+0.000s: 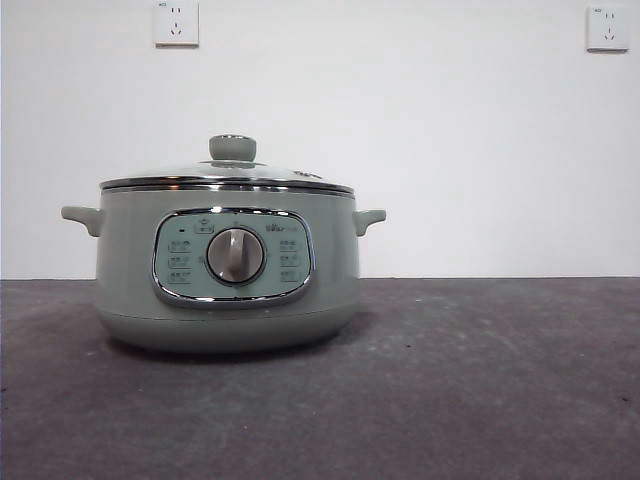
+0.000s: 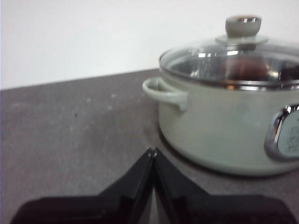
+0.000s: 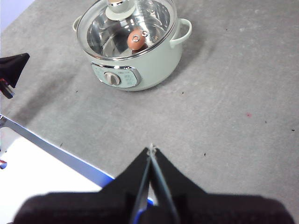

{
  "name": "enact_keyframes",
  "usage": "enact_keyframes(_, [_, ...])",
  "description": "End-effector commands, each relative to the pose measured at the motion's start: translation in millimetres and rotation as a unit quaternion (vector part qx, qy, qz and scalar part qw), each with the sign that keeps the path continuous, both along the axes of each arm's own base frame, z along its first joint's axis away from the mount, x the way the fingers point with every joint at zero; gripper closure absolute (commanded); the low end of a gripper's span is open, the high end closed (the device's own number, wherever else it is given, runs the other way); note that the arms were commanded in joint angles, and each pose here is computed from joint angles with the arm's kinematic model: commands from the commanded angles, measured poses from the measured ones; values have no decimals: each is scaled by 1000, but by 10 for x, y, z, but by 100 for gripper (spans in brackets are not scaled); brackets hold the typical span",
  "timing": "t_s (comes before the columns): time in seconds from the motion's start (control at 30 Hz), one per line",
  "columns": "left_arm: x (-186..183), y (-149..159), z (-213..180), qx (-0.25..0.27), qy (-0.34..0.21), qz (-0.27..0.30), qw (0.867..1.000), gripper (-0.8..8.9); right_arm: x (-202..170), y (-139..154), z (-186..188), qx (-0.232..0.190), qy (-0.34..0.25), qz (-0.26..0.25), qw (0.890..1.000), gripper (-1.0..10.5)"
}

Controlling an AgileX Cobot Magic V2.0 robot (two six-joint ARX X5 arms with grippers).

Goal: Pick up the egg,open the lid,put the egg in the pot,close the lid

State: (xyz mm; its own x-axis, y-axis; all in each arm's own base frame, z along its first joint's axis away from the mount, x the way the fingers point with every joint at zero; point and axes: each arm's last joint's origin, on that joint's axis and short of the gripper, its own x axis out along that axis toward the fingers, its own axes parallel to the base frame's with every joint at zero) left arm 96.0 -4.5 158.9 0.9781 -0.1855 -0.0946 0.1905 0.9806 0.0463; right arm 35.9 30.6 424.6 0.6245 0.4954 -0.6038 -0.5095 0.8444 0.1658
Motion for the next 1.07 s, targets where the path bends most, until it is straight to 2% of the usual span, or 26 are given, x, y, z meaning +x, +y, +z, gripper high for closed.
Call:
enact_keyframes(0.03, [2, 7, -61, -6, 19, 9, 1000, 817, -5, -5, -42, -10, 15, -4, 1000, 946])
enact_keyframes(0.9, [5, 7, -88, -6, 35, 10, 999, 817, -4, -6, -42, -12, 12, -5, 1000, 946])
enact_keyframes(0.97, [5, 7, -87, -6, 35, 10, 999, 817, 0, -18, -41, -19, 5, -20, 1000, 946])
enact_keyframes(1.07, [5, 7, -87, -6, 35, 10, 999, 817, 28, -57, -32, -65, -36, -65, 995, 946])
